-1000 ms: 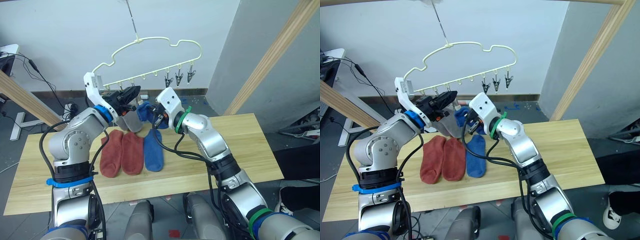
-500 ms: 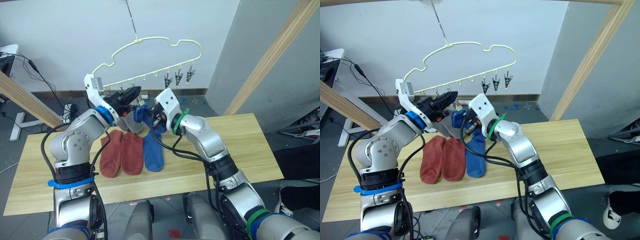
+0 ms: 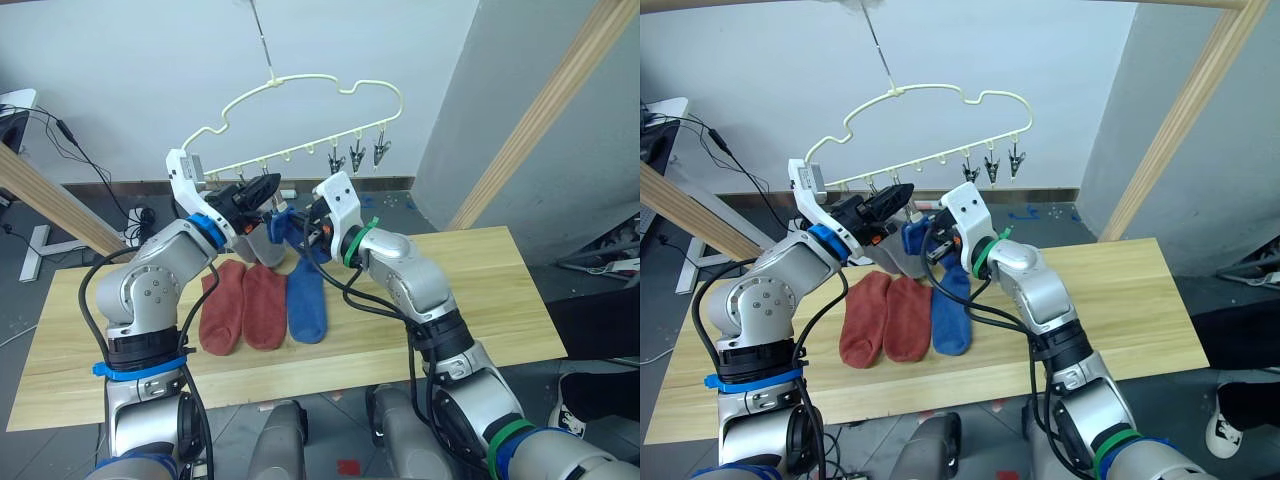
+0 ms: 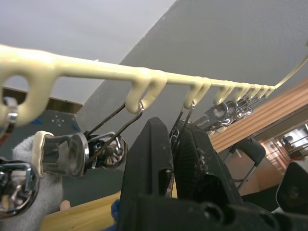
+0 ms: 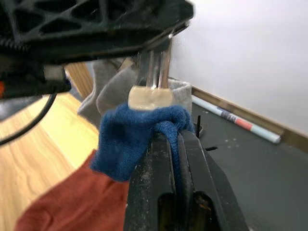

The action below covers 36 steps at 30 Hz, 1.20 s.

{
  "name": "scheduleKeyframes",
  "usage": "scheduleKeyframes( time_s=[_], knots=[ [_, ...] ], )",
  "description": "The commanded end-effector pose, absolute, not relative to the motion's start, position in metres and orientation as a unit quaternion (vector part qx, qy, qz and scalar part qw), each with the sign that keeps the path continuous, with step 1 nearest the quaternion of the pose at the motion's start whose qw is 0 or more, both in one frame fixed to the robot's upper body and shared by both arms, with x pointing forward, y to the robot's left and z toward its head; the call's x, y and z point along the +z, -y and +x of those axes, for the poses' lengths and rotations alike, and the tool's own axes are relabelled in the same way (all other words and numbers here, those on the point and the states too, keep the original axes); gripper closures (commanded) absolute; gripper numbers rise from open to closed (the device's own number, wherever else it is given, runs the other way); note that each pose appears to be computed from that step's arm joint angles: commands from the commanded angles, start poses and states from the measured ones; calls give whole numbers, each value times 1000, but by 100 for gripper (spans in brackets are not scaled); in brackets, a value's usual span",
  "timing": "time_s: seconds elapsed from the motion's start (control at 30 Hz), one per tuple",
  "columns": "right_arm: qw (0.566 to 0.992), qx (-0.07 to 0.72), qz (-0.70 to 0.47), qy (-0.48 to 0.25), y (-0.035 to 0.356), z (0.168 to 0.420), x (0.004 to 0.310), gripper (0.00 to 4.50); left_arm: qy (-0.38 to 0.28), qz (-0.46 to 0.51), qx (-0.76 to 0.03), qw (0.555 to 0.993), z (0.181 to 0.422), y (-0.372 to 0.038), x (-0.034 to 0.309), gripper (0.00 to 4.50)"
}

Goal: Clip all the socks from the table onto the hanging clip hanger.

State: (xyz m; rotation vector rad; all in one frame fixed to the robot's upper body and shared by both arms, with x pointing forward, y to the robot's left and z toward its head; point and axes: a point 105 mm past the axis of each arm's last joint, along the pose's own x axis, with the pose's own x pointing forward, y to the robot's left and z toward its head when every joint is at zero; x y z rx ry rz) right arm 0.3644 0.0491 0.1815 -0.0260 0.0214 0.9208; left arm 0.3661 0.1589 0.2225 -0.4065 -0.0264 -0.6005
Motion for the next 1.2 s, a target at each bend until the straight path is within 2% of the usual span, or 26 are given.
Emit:
scheduleKeyframes(
  time_s=[0.03,0.23,0.27,0.3,0.47,0.8,1.2],
  knots=[
    [890,455,8,27,-56,359,208,450,19,-198,-301,932,361,-157,226,438],
    [888,459,14,32,-59,357,213,450,6,-200,-301,932,359,-157,220,438],
    [887,460,14,33,-60,357,214,450,7,-200,-300,933,359,-158,220,368],
    [887,460,14,33,-59,357,214,450,7,-200,-299,933,359,-158,220,358],
    [888,459,12,33,-58,357,214,450,6,-198,-302,933,358,-159,220,206],
    [884,464,-35,40,-55,356,206,450,8,-194,-323,926,349,-158,226,206],
    [869,470,-132,83,-51,352,198,450,-19,-119,-340,933,331,-161,210,206]
  ],
)
